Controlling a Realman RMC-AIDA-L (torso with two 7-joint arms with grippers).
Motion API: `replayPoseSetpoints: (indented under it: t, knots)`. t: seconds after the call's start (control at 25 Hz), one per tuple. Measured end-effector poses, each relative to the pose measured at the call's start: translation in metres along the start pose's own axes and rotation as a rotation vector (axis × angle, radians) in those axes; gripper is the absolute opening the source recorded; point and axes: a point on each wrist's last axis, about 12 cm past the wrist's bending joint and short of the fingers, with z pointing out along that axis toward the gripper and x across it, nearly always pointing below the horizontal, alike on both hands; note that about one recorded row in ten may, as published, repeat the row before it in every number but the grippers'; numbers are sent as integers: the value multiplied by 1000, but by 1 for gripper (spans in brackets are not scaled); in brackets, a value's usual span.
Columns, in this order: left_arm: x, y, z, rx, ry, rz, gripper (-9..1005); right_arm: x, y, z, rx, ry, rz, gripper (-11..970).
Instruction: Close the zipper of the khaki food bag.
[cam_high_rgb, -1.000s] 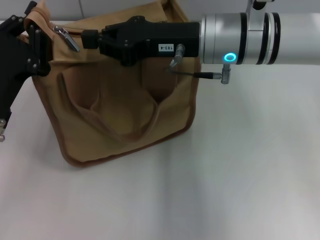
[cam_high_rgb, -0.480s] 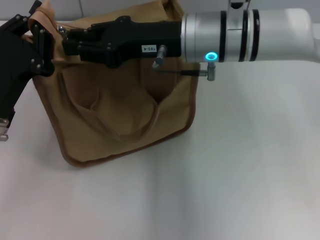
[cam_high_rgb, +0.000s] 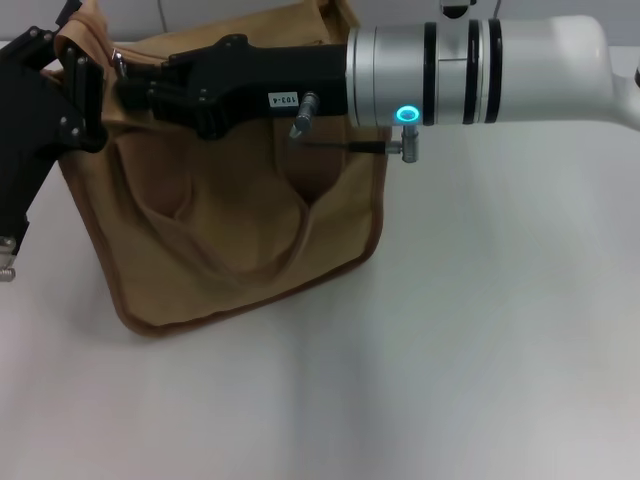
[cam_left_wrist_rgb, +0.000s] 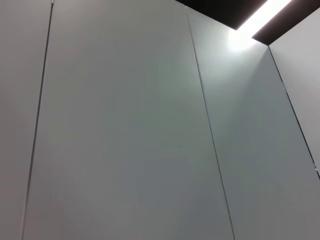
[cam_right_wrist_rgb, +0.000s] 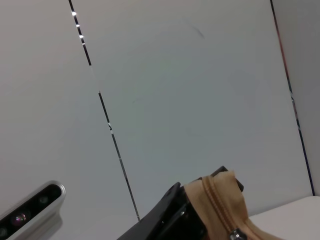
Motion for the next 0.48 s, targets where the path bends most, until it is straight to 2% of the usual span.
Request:
replayPoseSetpoints:
  t: [0.16,0.48]
  knots:
    - [0,0,-1,-6,1,1,50,2,0,-2,2,1,2,123]
    - [-1,1,-2,-11,0,3,51,6,-1,-7,4,1,16,90]
